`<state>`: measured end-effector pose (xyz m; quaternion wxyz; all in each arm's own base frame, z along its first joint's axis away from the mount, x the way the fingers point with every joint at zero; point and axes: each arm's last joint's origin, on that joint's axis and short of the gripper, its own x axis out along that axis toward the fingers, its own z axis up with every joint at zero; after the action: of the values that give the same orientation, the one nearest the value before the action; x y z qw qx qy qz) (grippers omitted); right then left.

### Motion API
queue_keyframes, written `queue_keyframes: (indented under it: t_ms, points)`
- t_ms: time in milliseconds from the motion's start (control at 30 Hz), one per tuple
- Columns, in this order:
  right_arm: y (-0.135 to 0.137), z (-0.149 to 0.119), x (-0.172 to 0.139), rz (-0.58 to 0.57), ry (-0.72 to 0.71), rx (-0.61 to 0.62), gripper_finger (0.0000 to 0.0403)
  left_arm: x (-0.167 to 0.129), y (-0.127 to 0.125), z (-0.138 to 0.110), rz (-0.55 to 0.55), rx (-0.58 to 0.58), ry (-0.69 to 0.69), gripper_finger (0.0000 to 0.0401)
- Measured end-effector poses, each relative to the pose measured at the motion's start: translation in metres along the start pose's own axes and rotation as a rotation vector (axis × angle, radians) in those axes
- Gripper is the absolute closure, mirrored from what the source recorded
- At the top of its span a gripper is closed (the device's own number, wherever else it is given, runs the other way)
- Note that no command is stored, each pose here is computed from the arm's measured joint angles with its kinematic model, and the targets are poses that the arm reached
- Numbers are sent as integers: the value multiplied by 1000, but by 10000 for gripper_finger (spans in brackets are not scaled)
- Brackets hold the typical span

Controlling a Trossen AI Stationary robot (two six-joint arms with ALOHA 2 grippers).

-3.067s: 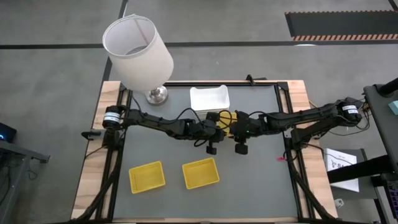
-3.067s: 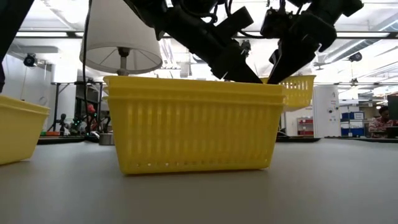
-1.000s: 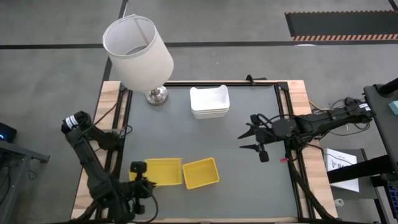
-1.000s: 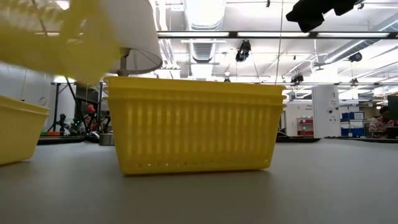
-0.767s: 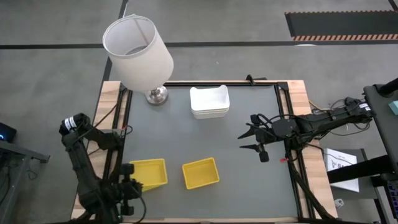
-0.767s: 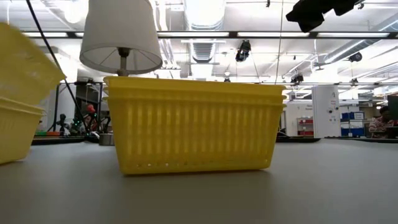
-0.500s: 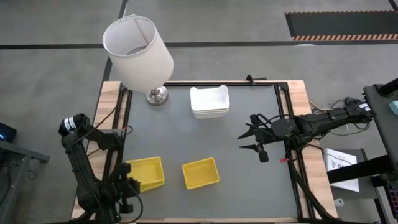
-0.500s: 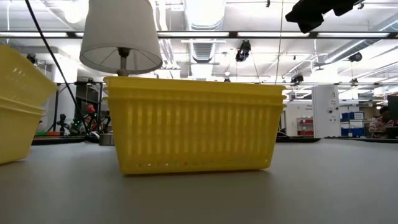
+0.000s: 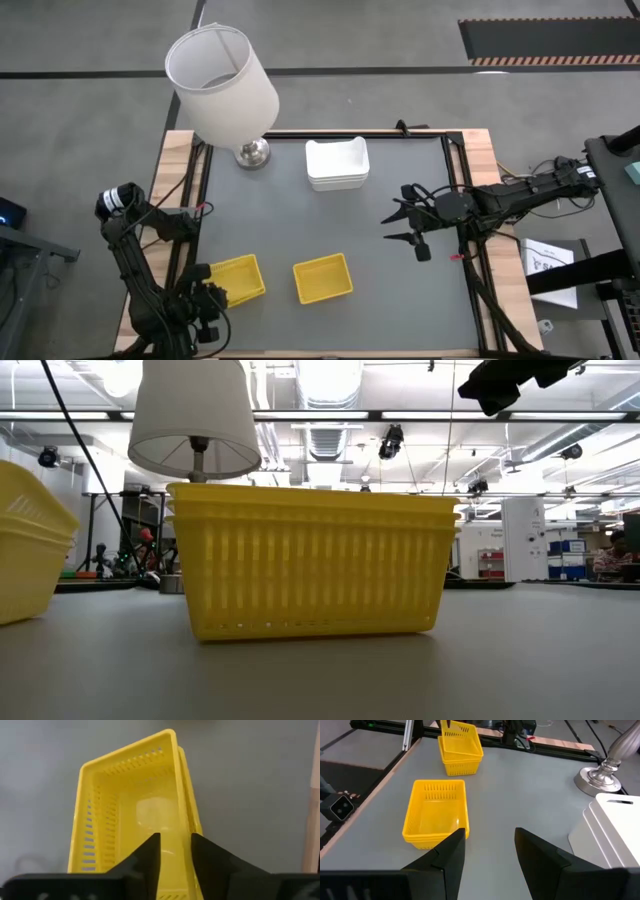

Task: Stack baskets by color
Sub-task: Stack the yellow basket on the stacked yellow baskets, then return to Home Position

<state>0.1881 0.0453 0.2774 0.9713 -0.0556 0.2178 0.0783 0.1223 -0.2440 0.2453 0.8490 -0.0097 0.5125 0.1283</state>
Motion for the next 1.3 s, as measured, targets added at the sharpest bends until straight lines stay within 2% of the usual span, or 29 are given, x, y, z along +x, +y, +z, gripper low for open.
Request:
queue_keyframes:
  t_ms: [200,400,567,633,700,800,867,933,1000,1067,1133,1233,1300]
  points:
    - [0,0,0,0,0,1,239,-3,0,2,-11,-25,-3,279]
    - [0,0,0,0,1,1,239,-6,0,5,-25,-38,-8,276]
    - [0,0,0,0,2,0,239,5,1,2,19,-24,-22,276]
    - [0,0,0,0,1,-9,239,10,2,4,43,-28,-86,281]
    - [0,0,1,-1,-8,-26,239,14,3,10,62,-51,-219,292]
    - [1,0,6,-5,-64,-81,239,12,8,31,81,-90,-456,317]
    - [1,-2,13,-13,-123,-145,239,9,13,48,80,-89,-531,340]
    - [2,-7,20,-27,-162,-219,239,8,17,66,47,-54,-554,367]
    - [1,-13,26,-41,-173,-274,239,9,20,89,-54,39,-544,390]
    - [-1,-17,28,-54,-174,-297,239,14,26,114,-243,196,-558,396]
    - [-4,-17,25,-70,-189,-293,239,24,36,131,-429,356,-634,396]
    - [-6,-18,17,-83,-214,-295,239,50,69,137,-573,520,-673,400]
    - [-6,-23,12,-85,-225,-302,239,70,98,131,-568,528,-629,400]
